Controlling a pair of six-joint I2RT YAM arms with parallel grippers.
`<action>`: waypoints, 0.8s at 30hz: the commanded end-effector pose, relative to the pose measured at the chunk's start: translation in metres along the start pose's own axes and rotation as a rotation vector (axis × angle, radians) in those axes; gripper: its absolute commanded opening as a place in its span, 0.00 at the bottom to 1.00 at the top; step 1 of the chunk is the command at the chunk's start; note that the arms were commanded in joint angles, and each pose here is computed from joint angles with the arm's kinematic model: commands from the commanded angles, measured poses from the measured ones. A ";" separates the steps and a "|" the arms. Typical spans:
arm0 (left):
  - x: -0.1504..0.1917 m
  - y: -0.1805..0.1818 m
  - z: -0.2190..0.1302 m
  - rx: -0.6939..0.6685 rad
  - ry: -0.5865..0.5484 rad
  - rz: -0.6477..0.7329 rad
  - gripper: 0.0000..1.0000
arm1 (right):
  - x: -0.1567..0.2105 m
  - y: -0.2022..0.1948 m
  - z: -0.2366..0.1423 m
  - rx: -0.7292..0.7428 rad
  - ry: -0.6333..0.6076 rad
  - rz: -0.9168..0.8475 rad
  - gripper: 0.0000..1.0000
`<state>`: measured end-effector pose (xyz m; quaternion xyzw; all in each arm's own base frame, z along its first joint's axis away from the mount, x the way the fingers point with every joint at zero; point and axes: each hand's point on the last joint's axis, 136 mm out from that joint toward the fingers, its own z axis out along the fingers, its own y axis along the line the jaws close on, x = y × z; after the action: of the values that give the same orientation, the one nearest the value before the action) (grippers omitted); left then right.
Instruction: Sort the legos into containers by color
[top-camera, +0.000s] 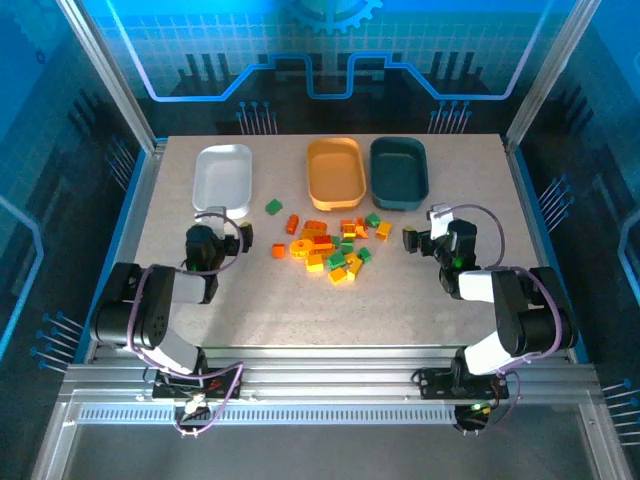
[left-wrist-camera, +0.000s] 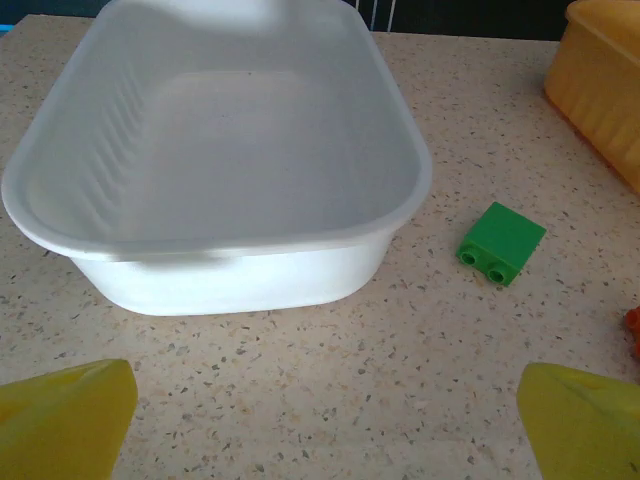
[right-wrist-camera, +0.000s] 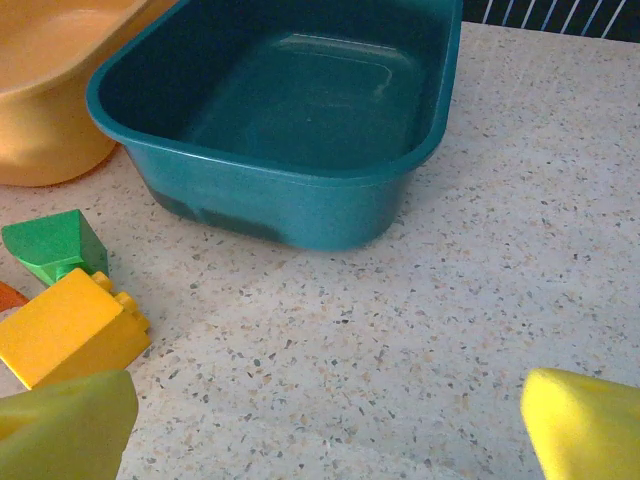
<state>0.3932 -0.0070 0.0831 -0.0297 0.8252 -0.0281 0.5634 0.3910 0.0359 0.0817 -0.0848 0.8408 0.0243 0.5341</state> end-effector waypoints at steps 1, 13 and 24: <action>-0.014 -0.002 0.000 0.021 -0.038 0.007 0.99 | -0.013 -0.003 0.000 0.001 -0.036 0.015 1.00; -0.013 -0.002 0.000 0.023 -0.033 0.007 0.99 | -0.013 -0.002 0.000 0.006 -0.036 0.007 1.00; -0.013 -0.002 0.001 0.026 -0.034 0.008 0.99 | -0.013 -0.001 0.000 0.024 -0.038 -0.007 1.00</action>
<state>0.3932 -0.0085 0.0830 -0.0273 0.8253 -0.0317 0.5631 0.3911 0.0351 0.0816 -0.0832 0.8411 0.0201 0.5341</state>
